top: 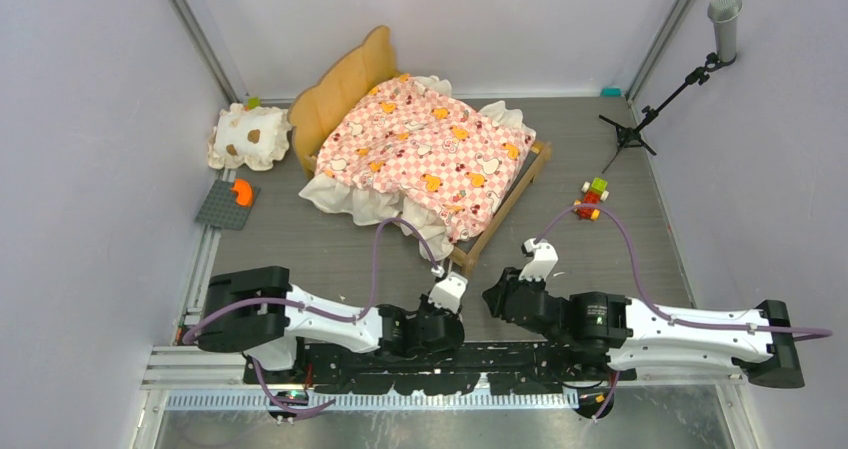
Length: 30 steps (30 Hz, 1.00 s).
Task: Set up the pet bed
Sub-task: Tie the ropes to the bed frame.
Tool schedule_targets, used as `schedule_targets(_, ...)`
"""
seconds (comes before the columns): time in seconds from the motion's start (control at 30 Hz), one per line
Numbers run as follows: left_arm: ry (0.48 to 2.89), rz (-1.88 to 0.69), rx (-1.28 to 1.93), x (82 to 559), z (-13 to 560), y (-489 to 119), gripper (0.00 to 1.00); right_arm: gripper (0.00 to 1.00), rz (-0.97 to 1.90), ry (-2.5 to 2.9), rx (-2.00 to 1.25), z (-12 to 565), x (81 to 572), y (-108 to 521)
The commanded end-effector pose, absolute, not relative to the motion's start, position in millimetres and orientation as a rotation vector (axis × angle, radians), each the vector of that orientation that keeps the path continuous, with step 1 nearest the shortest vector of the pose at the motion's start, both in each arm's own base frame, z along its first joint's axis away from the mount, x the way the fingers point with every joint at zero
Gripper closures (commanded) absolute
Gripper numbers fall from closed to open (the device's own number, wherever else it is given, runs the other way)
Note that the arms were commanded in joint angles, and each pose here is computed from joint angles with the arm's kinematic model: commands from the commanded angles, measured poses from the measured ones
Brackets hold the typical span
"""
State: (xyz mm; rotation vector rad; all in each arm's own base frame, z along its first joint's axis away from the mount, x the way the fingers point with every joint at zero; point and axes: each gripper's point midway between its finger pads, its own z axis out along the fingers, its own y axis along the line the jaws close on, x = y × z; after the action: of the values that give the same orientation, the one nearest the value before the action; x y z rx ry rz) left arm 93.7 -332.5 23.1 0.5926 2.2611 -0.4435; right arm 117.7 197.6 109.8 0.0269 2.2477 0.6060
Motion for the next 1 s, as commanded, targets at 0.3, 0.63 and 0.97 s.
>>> schedule_targets(0.3,2.278,-0.31,0.648,87,10,-317,0.92,0.61,0.613,2.194,0.084,119,124,185)
schedule_targets(0.63,2.184,-0.267,0.696,101,43,-312,1.0,0.57,0.664,2.167,-0.097,124,119,204)
schedule_targets(0.97,2.116,-0.305,0.825,118,75,-309,1.0,0.44,0.744,1.994,-0.395,147,119,236)
